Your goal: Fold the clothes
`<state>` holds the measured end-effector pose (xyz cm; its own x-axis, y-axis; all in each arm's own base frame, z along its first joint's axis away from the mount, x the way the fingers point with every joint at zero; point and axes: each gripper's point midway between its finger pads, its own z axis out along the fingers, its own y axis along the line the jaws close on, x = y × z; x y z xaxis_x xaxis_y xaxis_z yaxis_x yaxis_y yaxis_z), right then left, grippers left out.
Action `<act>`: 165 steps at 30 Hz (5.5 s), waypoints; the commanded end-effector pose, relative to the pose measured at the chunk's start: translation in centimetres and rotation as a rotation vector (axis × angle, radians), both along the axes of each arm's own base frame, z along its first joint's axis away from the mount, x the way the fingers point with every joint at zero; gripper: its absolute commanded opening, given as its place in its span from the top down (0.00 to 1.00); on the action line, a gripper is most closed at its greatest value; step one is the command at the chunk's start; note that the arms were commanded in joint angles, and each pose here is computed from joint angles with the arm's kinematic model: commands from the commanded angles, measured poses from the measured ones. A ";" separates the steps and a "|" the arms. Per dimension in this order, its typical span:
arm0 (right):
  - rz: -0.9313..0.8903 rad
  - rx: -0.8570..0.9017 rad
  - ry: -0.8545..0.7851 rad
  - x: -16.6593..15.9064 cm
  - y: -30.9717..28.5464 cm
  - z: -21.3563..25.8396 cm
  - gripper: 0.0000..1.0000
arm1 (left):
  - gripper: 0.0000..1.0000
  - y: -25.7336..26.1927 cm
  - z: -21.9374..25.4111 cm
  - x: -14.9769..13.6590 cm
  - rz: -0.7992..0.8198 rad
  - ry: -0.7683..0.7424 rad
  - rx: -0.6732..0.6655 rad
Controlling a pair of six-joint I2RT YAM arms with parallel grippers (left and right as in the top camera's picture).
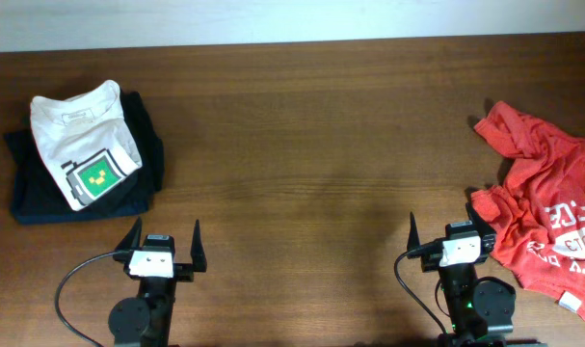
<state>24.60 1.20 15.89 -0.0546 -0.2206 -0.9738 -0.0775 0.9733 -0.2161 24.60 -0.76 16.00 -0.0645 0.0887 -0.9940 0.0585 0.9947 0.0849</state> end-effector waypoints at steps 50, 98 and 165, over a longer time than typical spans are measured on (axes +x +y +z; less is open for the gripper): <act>0.015 0.240 0.028 -0.5 0.6 1.5 0.01 | 0.01 -2.1 0.5 -0.4 -0.112 0.021 -0.162; -0.385 0.526 1.359 6.3 -6.7 -16.9 0.96 | 0.01 -2.0 4.6 3.0 -0.065 0.551 -0.183; -0.479 0.292 1.189 6.7 -4.1 -1.7 0.01 | 1.00 -1.3 6.4 26.6 0.089 0.331 -0.418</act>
<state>31.11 -2.78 13.45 -0.9292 0.2622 -0.2603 0.2819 0.9586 -0.0406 47.78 -6.81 13.00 -0.5701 -0.3536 -0.7416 -0.0648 0.9192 -0.3884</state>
